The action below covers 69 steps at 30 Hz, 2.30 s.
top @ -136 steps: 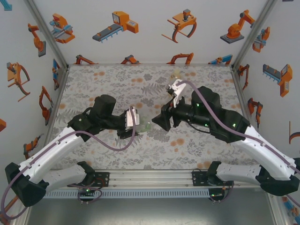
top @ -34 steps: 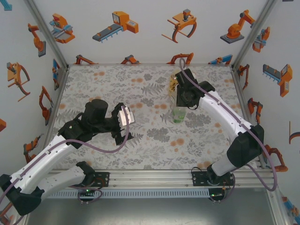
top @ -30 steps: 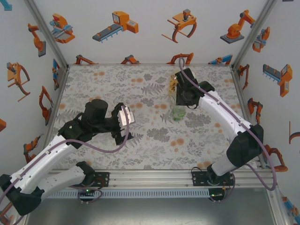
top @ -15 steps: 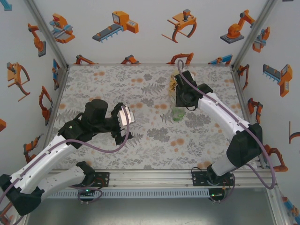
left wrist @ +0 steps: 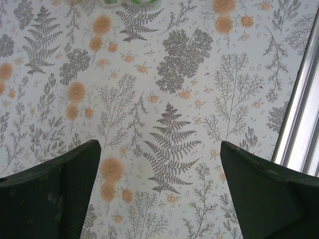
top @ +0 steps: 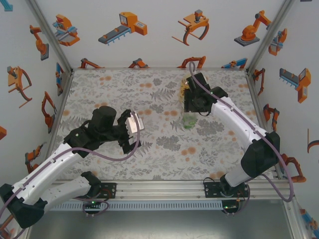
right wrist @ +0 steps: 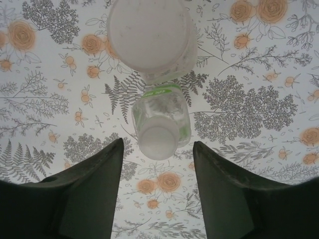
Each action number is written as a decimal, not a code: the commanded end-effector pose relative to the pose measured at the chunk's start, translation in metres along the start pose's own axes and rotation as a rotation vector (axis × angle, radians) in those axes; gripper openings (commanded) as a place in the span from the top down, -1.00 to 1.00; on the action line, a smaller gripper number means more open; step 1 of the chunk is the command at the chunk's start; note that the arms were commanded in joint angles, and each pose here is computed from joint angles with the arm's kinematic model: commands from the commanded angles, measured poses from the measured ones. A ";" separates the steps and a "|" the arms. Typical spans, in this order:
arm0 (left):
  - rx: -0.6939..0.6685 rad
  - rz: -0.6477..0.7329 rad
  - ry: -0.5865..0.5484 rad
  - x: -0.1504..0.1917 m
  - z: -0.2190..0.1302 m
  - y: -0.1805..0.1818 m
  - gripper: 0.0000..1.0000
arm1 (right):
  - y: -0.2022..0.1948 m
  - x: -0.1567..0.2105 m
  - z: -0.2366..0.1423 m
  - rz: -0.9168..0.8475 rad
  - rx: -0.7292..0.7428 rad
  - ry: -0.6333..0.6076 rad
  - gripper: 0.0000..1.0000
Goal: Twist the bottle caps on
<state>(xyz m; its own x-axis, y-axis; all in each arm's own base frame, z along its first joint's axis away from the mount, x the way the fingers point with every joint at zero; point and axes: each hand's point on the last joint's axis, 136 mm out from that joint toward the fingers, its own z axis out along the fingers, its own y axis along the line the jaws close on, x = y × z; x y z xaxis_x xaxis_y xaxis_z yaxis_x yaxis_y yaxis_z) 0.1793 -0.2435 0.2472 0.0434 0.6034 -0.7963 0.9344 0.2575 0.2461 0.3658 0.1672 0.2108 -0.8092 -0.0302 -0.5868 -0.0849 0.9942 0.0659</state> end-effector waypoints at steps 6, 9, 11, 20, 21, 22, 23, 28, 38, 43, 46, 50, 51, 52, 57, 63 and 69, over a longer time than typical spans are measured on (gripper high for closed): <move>-0.149 -0.109 0.055 0.018 0.009 0.035 -0.94 | -0.030 -0.034 -0.050 -0.012 0.048 -0.116 -0.46; -0.217 -0.195 0.060 0.034 0.009 0.056 -0.94 | -0.059 -0.033 -0.051 0.007 0.112 -0.118 -0.74; -0.278 -0.250 0.057 0.045 0.007 0.072 -0.94 | -0.079 -0.027 -0.045 0.019 0.151 -0.098 -0.90; -0.643 -0.503 0.082 0.114 -0.012 0.146 -0.94 | -0.155 0.016 0.011 0.094 0.264 -0.074 -0.99; -0.687 -0.538 0.078 0.123 -0.015 0.154 -0.93 | -0.160 0.020 0.018 0.110 0.261 -0.085 -0.99; -0.726 -0.568 0.076 0.132 -0.017 0.162 -0.94 | -0.166 0.022 0.025 0.125 0.258 -0.102 -0.99; -0.755 -0.592 0.076 0.139 -0.019 0.168 -0.94 | -0.169 0.025 0.032 0.129 0.252 -0.115 -0.98; -0.859 -0.664 0.115 0.181 -0.017 0.192 -0.94 | -0.180 0.036 0.064 0.091 0.228 -0.224 -0.99; -0.948 -0.642 0.067 0.219 -0.008 0.229 -0.94 | -0.186 0.046 0.092 0.085 0.141 -0.419 -0.99; -0.942 -0.737 0.038 0.233 -0.014 0.230 -0.94 | -0.188 0.043 0.085 0.060 0.120 -0.478 -0.99; -0.929 -0.702 -0.014 0.243 -0.006 0.214 -0.94 | -0.190 0.042 0.082 0.037 0.105 -0.535 -0.99; -0.948 -0.707 -0.054 0.248 -0.009 0.213 -0.94 | -0.188 0.053 0.093 0.031 0.065 -0.620 -0.99; -0.943 -0.713 -0.063 0.248 -0.010 0.214 -0.94 | -0.188 0.057 0.093 0.031 0.063 -0.594 -0.99; -0.940 -0.720 -0.068 0.250 -0.010 0.214 -0.94 | -0.190 0.055 0.093 0.032 0.067 -0.600 -0.99; -0.952 -0.711 -0.139 0.262 -0.007 0.210 -0.94 | -0.192 0.053 0.096 0.049 0.075 -0.584 -0.99; -0.973 -0.799 -0.062 0.274 -0.010 0.222 -0.94 | -0.193 0.053 0.096 0.051 0.080 -0.584 -0.99; -0.980 -0.801 -0.062 0.275 -0.011 0.223 -0.94 | -0.198 0.054 0.096 0.065 0.102 -0.582 -0.99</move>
<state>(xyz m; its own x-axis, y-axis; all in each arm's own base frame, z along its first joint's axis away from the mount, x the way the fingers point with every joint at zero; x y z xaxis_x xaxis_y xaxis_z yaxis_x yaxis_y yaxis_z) 0.3908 -0.0150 0.0824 -0.3828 0.0168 -0.9237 0.0740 0.9972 -0.0126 0.3856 -0.0164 0.0740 -0.4056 0.0602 -0.9121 0.0199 0.9982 0.0570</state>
